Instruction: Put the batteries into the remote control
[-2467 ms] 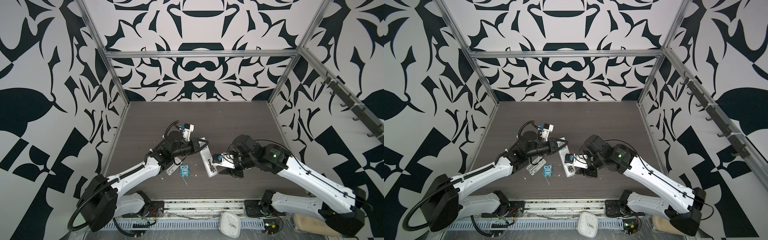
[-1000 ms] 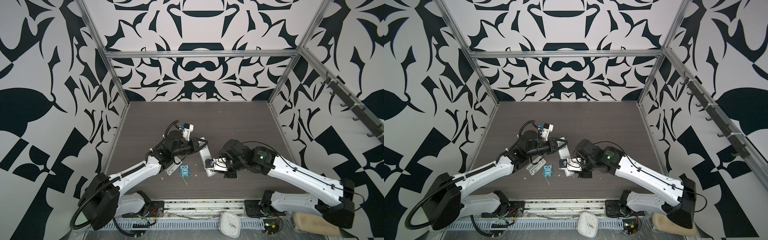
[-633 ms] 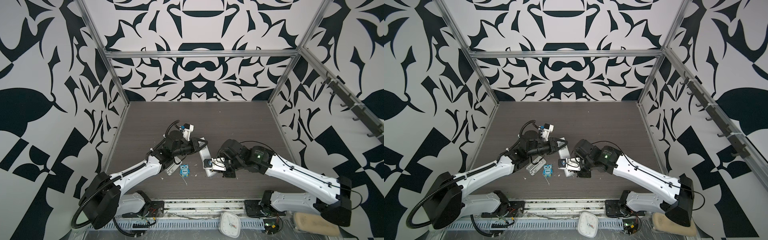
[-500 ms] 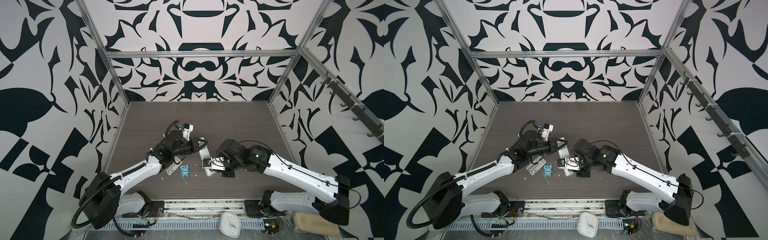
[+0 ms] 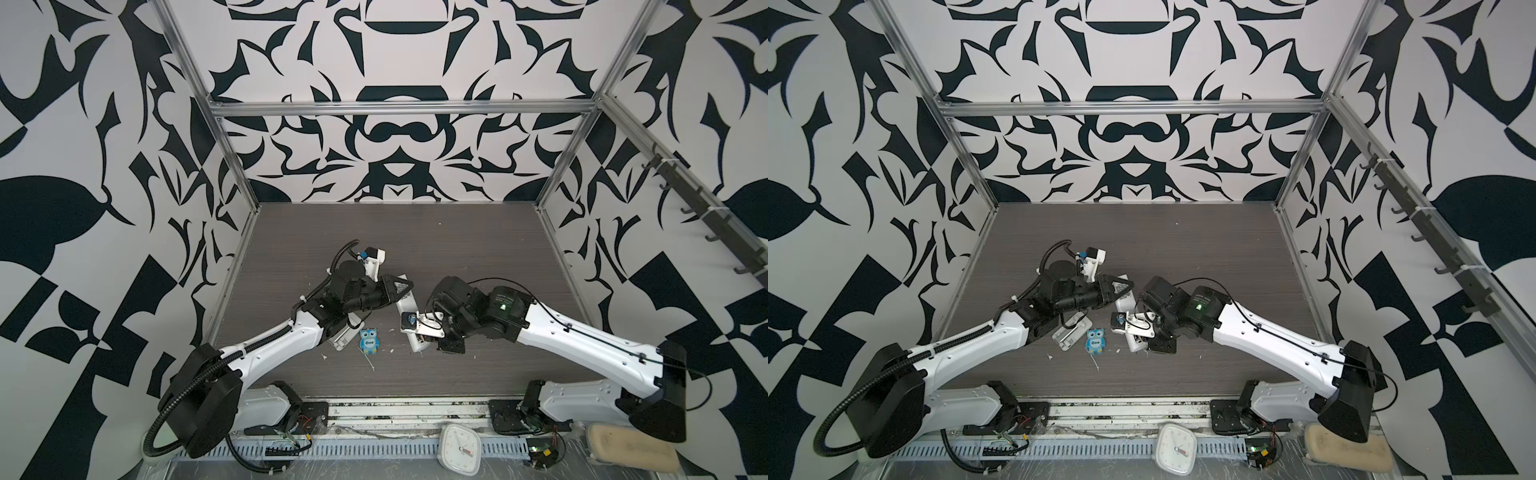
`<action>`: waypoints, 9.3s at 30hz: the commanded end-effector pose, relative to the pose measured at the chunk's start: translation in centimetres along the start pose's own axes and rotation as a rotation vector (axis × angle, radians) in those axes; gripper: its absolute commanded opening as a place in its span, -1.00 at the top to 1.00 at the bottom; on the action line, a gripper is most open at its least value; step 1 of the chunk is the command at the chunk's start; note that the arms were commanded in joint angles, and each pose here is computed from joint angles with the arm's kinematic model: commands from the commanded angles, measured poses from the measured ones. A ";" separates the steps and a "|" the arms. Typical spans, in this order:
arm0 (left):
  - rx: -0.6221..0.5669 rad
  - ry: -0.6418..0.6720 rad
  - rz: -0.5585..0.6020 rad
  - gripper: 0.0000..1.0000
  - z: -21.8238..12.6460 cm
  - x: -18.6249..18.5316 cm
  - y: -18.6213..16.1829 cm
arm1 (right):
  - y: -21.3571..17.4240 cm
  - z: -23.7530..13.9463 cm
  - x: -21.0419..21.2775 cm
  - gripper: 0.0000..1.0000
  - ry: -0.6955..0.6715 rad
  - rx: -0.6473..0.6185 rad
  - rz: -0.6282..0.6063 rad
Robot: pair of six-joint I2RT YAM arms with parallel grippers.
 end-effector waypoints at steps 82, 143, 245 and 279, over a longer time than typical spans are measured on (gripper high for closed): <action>-0.038 -0.197 -0.025 1.00 -0.6 -3.2 0.5 | 2.9 2.8 -3.6 0.86 0.003 -0.067 0.483; -0.075 -0.223 -0.047 1.00 -0.5 -3.2 1.1 | 0.8 4.3 -3.3 0.67 0.005 -0.003 0.506; 0.024 -0.121 -0.041 1.00 -2.0 -2.7 1.1 | 1.2 -0.8 -0.5 0.80 -0.182 -0.154 -0.070; 0.049 -0.128 -0.046 1.00 -1.6 -2.5 1.1 | 1.9 0.3 -0.6 0.85 -0.263 -0.125 -0.079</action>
Point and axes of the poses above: each gripper's point midway between its finger pads, its own z axis out along the fingers, its own x axis along the line the jaws close on, y = z × x, the point moved 10 cm from there along -z, back along the fingers, and after that the axes turned 6 degrees about -z, right-handed, at the moved point
